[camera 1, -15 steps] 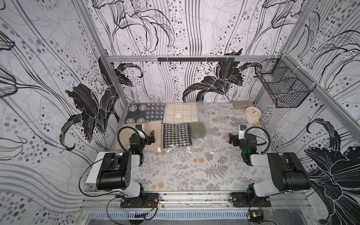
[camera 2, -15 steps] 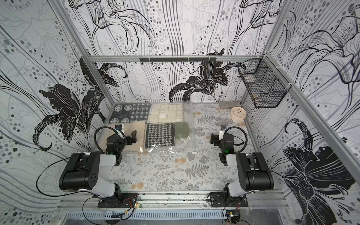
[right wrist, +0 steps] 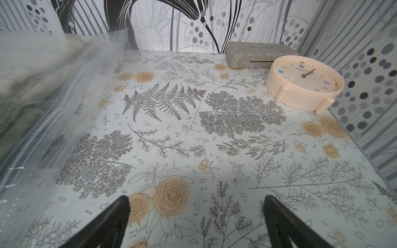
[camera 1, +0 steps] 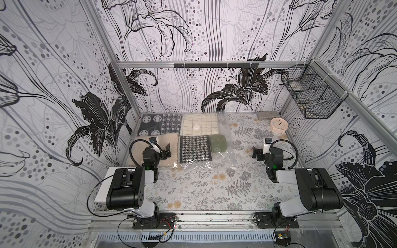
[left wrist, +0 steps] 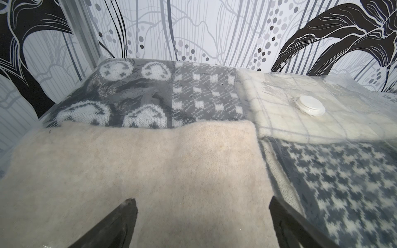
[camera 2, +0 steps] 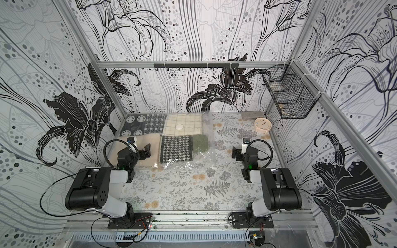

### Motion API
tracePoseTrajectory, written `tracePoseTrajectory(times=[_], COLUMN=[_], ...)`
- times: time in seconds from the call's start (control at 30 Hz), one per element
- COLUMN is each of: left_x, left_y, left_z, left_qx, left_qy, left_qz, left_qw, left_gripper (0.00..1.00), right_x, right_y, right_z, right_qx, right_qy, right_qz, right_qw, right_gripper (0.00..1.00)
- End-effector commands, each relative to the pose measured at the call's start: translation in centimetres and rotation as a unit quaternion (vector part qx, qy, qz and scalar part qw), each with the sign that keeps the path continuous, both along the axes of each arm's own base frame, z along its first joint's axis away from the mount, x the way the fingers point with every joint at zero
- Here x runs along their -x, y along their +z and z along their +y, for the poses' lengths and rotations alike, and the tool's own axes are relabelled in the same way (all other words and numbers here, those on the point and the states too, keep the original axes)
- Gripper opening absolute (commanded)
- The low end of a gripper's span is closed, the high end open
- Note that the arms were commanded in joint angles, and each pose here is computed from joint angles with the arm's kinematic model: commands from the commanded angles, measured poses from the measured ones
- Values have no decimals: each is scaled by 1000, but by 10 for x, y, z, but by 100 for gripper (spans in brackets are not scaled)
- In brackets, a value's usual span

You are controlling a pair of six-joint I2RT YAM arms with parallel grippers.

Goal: Take the scarf out of the vacuum bag
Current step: Open the vacuum bag at the center of the board.

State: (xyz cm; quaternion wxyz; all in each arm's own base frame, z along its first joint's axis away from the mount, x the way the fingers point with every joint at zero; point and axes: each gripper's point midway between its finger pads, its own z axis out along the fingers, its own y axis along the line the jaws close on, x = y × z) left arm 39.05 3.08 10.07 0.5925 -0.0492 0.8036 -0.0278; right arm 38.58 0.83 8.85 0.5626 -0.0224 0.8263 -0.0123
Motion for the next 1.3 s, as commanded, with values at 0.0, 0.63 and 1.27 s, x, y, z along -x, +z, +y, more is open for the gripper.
tracePoseTrajectory(times=[0.0,0.63,1.27], left_x=[-3,-3,6], left_y=[11,11,118], left_z=[3,3,-3], left_qx=[-9,-8,-13], left_qy=[-1,-1,76], left_qz=[-24,-24,-95], left_qw=[1000,1000,993], left_gripper=[99,99,99], right_x=[-4,-3,-5], right_y=[4,3,78], right_z=[1,2,-3], right_qx=[-1,0,-45], right_qy=[1,2,-44], right_qz=[-3,-3,17], right_qw=[1000,1000,998], right_gripper=[100,100,100])
